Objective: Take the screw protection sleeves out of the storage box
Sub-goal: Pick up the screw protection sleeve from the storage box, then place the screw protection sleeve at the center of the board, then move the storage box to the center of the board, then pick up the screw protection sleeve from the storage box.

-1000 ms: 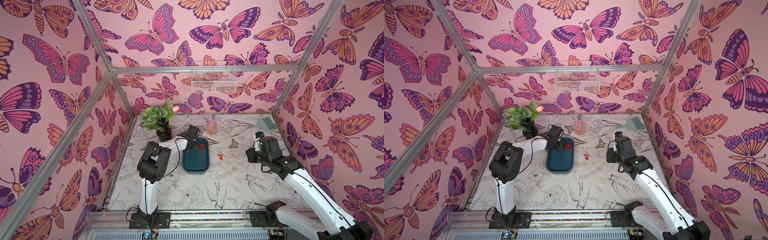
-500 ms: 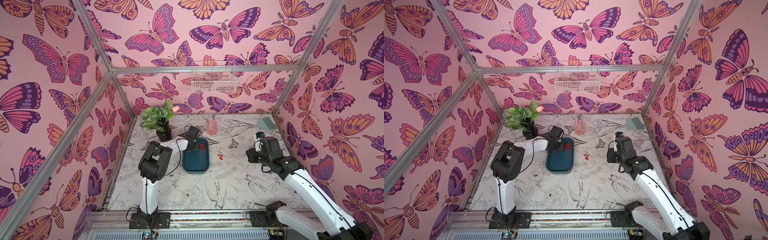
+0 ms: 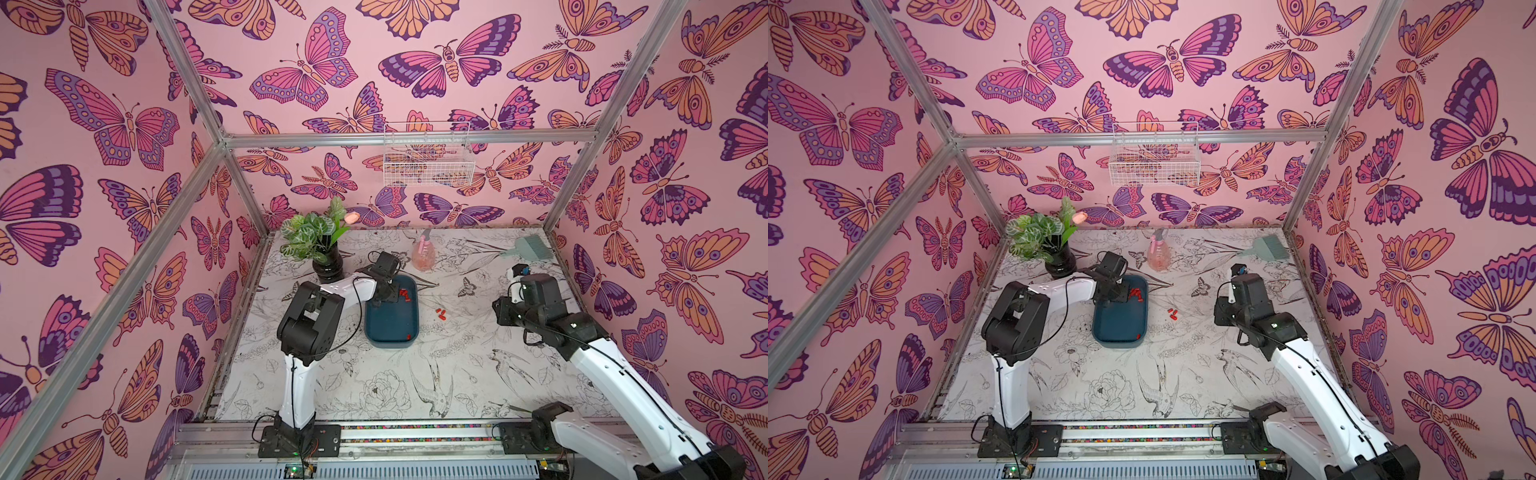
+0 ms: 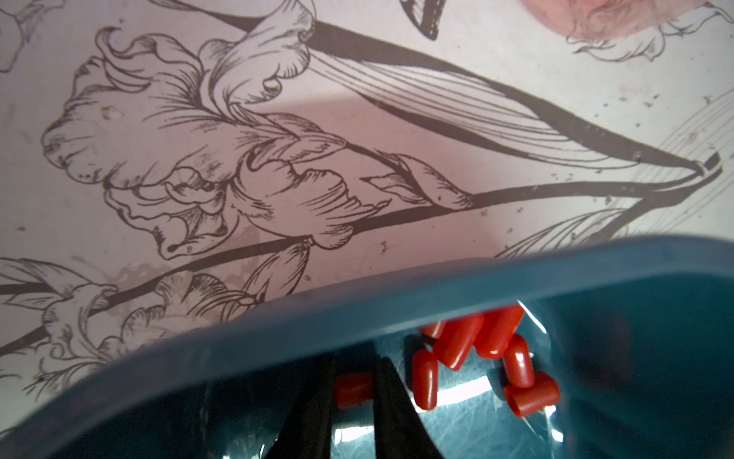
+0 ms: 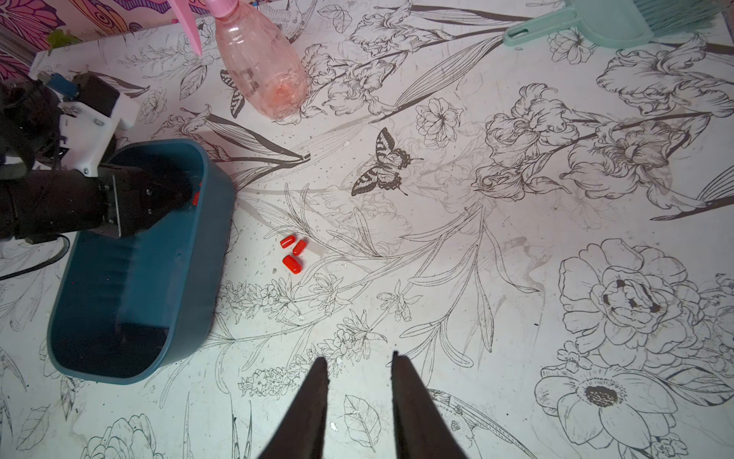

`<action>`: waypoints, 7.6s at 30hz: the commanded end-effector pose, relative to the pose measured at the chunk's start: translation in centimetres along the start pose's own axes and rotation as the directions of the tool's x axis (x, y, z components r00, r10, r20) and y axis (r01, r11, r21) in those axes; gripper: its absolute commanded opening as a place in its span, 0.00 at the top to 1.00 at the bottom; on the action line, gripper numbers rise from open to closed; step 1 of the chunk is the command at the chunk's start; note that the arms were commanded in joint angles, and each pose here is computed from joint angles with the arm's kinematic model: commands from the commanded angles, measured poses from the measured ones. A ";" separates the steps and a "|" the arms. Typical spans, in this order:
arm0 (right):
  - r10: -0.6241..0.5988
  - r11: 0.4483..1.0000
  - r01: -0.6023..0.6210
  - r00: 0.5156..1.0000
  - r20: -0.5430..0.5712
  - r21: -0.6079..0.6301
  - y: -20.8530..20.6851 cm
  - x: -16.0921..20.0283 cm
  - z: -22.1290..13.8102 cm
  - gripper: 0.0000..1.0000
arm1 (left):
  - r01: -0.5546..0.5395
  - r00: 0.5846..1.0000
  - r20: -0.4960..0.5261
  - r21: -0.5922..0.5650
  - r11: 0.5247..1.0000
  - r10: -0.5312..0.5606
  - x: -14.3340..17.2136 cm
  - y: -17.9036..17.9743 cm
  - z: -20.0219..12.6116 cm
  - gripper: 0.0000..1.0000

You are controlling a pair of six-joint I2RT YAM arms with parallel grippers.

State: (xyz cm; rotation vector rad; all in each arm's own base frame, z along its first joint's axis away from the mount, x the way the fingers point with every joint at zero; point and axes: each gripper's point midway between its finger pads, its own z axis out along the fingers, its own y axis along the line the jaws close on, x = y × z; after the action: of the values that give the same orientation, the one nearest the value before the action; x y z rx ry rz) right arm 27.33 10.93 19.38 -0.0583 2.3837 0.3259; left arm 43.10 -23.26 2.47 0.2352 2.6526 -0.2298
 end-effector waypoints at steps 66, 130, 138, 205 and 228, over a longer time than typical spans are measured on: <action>0.017 1.000 -0.018 1.000 -0.025 -0.021 -0.4 1.3 -0.4 0.68 | -0.255 0.964 -0.033 0.147 0.956 0.262 3.0 -16.2 -4.0 0.77; -0.007 0.984 -0.018 0.990 -0.139 -0.177 4.7 -0.3 2.0 0.63 | -0.178 0.956 0.235 -0.002 0.984 0.173 0.1 -8.5 -18.6 0.52; -0.192 0.970 0.151 0.957 -0.216 -0.192 12.8 -1.0 4.9 0.64 | 0.103 0.958 0.258 0.083 0.991 -0.121 4.9 1.7 -19.1 0.52; -0.144 0.989 0.135 0.873 -0.467 -0.054 21.9 4.8 27.1 0.72 | 0.221 0.947 0.148 0.344 0.913 -0.285 10.2 1.6 -14.7 0.53; -0.133 0.990 0.139 0.876 -0.464 -0.021 21.0 4.7 28.7 0.71 | 0.216 0.950 0.144 0.339 0.916 -0.278 10.3 1.6 -14.6 0.53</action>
State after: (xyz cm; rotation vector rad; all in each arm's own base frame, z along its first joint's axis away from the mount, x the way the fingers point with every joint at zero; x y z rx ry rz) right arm 39.96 39.71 2.64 -0.3602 2.7922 0.3140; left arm 28.70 -17.52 11.15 -0.0384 2.4099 -0.7392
